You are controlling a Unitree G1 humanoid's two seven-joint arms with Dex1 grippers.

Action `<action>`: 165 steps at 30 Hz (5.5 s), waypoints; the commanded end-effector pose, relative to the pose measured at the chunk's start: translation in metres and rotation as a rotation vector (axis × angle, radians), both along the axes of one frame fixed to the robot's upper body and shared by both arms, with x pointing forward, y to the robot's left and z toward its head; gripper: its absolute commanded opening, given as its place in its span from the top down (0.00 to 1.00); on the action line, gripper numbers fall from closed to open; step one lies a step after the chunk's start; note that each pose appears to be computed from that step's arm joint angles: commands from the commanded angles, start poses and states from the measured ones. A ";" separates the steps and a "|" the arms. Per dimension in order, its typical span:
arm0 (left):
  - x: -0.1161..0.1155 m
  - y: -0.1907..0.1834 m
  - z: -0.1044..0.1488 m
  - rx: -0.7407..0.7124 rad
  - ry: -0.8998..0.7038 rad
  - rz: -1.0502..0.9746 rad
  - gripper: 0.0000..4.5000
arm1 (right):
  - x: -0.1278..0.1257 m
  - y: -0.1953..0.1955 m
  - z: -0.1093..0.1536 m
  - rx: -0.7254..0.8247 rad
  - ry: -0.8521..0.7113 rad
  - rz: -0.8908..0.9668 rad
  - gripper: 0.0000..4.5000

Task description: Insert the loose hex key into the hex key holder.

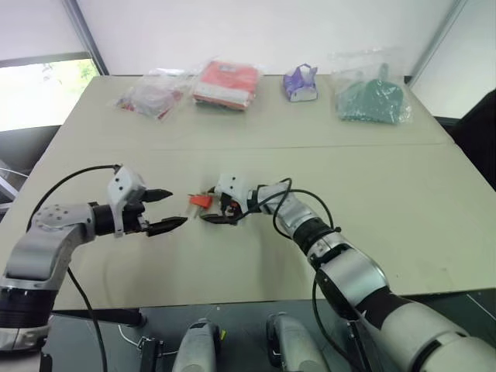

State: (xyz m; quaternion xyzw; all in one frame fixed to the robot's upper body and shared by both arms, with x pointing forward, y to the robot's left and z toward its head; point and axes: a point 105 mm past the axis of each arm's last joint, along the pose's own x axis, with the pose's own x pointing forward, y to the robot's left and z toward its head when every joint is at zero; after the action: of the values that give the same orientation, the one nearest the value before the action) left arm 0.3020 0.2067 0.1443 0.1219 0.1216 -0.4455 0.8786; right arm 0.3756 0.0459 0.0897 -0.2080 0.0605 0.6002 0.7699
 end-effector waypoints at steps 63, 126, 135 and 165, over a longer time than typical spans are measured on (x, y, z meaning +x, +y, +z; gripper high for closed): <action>0.076 -0.076 0.107 -0.352 -0.074 -0.363 0.65 | -0.019 -0.058 0.163 -0.164 -1.495 0.131 0.78; 0.048 -0.094 0.053 -0.381 -0.116 -0.245 1.00 | -0.045 -0.159 0.074 0.075 0.654 -0.610 0.01; 0.048 -0.100 0.046 -0.381 -0.116 -0.237 1.00 | -0.055 -0.175 0.062 0.051 0.730 -0.645 0.01; 0.052 -0.098 0.044 -0.381 -0.125 -0.199 1.00 | -0.021 -0.169 0.077 -0.570 -0.286 -0.086 0.01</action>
State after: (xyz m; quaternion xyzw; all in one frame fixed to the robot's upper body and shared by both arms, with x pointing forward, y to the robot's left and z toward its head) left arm 0.3541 0.1078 0.1753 -0.0155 -0.0069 -0.5352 0.8445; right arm 0.3553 -0.1310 0.1534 -0.4650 0.1671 0.4745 0.7284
